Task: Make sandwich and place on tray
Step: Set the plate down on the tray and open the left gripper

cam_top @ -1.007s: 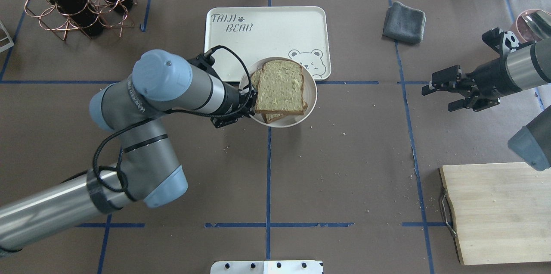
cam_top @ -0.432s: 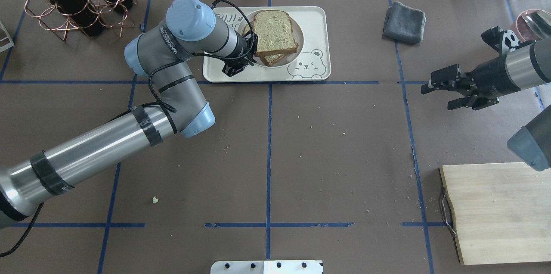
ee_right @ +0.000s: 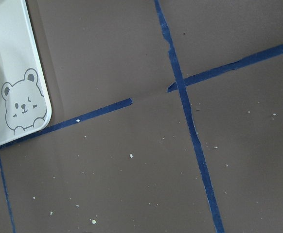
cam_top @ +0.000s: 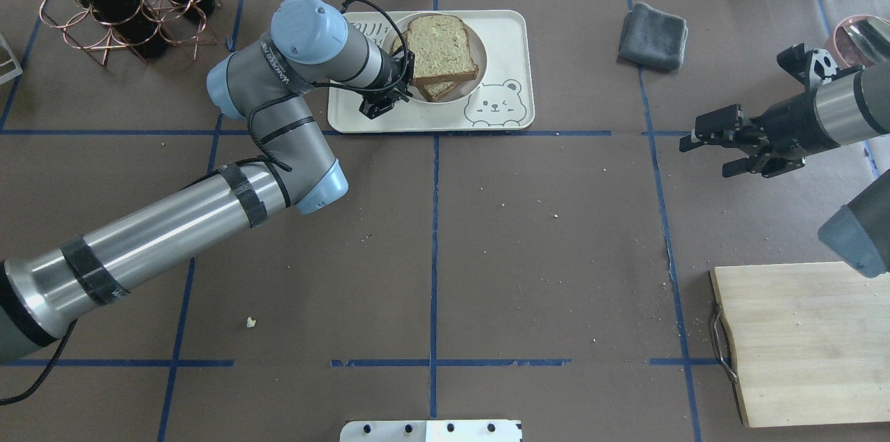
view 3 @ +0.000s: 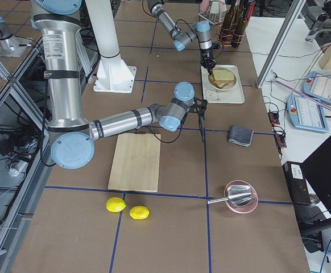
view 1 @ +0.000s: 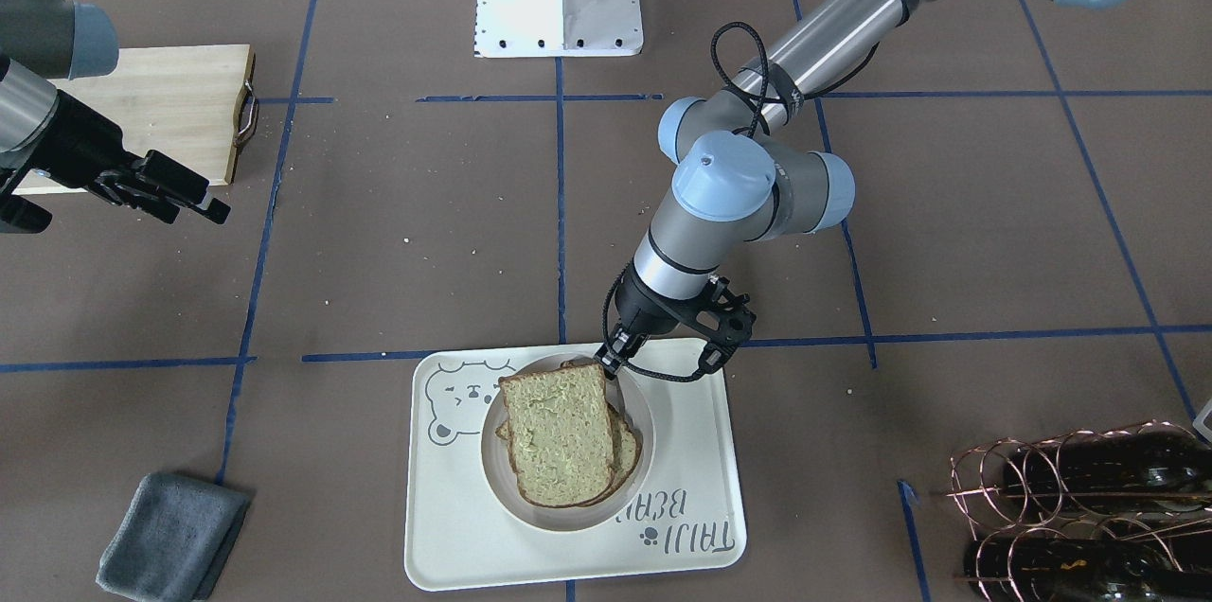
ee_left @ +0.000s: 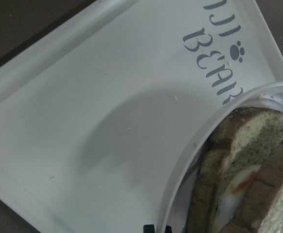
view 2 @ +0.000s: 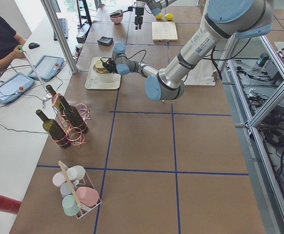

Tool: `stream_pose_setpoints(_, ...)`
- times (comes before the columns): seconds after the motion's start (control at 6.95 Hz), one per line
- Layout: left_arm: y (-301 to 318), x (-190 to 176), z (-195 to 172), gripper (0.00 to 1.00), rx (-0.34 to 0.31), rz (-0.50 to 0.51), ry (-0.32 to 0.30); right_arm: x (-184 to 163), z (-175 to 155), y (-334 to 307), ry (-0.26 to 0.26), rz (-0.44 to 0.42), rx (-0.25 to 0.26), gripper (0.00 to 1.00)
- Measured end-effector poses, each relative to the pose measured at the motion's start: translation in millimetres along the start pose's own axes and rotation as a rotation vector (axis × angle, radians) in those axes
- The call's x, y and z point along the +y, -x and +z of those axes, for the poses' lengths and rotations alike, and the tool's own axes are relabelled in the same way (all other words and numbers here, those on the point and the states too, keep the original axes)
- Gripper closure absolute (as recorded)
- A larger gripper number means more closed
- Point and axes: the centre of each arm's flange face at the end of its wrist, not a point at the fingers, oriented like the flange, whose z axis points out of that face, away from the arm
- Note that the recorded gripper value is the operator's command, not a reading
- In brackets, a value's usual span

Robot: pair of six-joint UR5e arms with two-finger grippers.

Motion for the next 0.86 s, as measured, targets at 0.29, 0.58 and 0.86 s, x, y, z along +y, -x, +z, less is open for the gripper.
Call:
stream_pose_setpoints(0.29, 1, -3, 5, 0.68, 0.0, 0.004, -0.003, 0, 1, 0, 0.0, 0.001, 0.001, 0.0)
stream_pose_setpoints(0.58, 2, -3, 6, 0.61, 0.0, 0.025, -0.003, 0, 0, 1, -0.001, -0.001, 0.0, 0.0)
stream_pose_setpoints(0.86, 10, -13, -1, 0.63, 0.003, 0.093, -0.01, 0, 0, 1, -0.001, -0.001, -0.001, 0.0)
